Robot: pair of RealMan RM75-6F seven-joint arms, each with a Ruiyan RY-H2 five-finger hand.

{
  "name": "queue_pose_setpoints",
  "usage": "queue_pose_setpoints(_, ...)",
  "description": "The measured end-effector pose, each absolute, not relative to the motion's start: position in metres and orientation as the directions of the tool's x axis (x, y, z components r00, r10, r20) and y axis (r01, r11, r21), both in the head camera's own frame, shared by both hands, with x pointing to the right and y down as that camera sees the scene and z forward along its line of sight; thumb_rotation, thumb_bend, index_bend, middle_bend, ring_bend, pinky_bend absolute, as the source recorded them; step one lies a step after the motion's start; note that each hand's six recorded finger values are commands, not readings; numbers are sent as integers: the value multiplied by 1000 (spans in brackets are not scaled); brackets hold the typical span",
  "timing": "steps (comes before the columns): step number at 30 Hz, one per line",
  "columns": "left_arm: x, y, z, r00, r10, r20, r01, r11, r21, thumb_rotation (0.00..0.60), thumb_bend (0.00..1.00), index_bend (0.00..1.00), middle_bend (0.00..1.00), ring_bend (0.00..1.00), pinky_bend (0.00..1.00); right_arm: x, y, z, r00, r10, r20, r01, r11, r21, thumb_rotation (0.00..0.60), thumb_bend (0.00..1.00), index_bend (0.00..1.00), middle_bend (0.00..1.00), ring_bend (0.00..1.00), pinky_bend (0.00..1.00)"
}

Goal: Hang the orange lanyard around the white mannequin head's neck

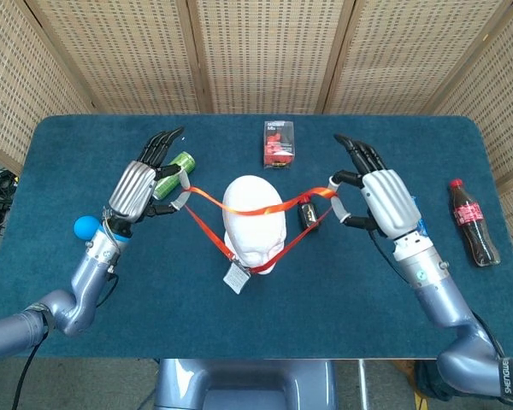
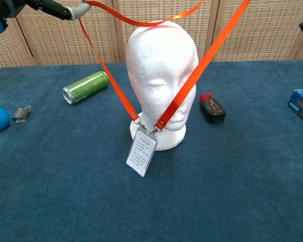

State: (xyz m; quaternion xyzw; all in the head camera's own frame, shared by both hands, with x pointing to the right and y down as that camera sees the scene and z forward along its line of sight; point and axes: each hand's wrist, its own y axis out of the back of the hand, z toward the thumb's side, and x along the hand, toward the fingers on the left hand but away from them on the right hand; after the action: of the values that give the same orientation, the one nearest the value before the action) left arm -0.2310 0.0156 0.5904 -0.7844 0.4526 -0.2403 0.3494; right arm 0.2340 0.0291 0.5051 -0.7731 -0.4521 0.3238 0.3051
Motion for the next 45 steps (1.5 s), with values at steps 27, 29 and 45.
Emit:
queue_pose_setpoints(27,-259,6,623,353,-893,279,-497,-432,-753,573,45,0,0,0,0,266,-17,554,168,927,-336,321,-374,-870,600,45,0,0,0,0)
queue_pose_setpoints(29,-264,6,619,352,-897,269,-485,-420,-767,572,45,0,0,0,0,269,-16,552,167,930,-328,313,-366,-877,600,66,0,0,0,0)
queue_pose_setpoints(45,-384,69,566,211,-938,276,-210,-319,-924,587,0,0,0,0,0,346,43,541,148,934,-324,128,-343,-930,600,739,29,776,721,872)
